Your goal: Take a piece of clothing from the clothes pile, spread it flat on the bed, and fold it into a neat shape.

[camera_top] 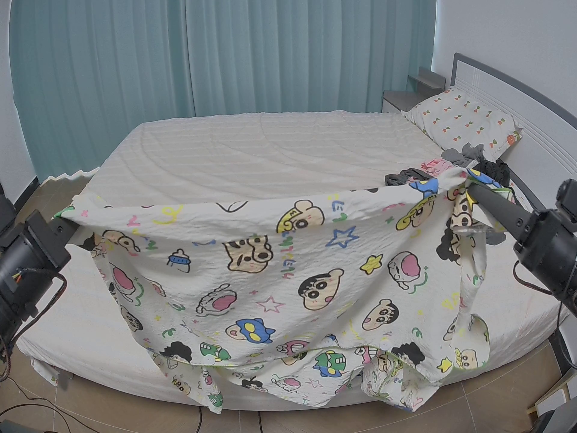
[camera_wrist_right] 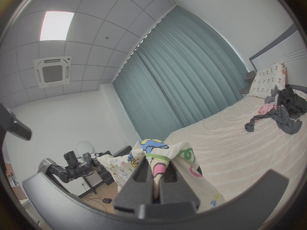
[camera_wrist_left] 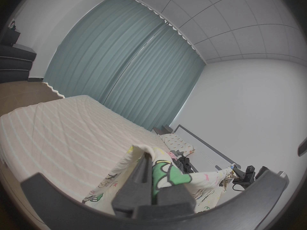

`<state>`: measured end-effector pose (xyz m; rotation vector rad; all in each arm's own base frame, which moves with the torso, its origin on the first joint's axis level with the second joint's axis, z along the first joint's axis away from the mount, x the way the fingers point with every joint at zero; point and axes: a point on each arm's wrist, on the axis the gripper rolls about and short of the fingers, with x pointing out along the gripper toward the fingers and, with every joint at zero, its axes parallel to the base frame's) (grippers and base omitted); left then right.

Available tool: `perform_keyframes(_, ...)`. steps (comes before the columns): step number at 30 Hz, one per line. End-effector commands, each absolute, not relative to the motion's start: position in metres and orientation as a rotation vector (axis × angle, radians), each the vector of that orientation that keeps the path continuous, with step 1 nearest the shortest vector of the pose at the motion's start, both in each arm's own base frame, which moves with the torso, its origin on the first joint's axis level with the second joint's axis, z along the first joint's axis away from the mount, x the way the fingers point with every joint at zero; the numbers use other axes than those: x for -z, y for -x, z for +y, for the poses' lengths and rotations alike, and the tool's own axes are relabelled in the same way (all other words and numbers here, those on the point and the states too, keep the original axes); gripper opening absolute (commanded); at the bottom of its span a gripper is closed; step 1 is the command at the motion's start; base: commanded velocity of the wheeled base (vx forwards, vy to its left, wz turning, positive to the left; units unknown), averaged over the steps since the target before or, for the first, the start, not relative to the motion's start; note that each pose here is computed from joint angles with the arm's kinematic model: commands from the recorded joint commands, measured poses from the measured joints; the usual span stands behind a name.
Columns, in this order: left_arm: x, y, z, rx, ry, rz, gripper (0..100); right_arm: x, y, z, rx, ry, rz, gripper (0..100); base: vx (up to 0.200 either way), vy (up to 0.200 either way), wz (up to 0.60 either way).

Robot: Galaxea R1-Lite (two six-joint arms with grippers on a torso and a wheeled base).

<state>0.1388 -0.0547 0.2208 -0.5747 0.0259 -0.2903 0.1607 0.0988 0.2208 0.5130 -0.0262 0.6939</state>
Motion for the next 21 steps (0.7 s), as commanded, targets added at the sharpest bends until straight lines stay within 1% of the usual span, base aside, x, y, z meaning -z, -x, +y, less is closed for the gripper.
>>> perform_keyframes(1,-0.198,-0.186,-0.062,0.214,0.584,0.114,0,-0.210,-0.215,0.100,-0.572,-0.506,-0.002,0,0.000,0.000,0.00)
perform_keyframes(8,-0.195,-0.219,-0.071,0.192,0.574,0.143,0,-0.216,-0.241,0.099,-0.530,-0.496,-0.027,0,0.000,0.000,0.00)
perform_keyframes(14,-0.194,-0.248,-0.077,0.177,0.569,0.151,0,-0.207,-0.265,0.104,-0.507,-0.469,-0.005,0,0.200,0.000,0.00)
perform_keyframes(21,-0.160,-0.297,-0.086,0.133,0.505,0.246,0,-0.185,-0.306,0.110,-0.464,-0.452,0.038,0,0.200,0.000,0.00)
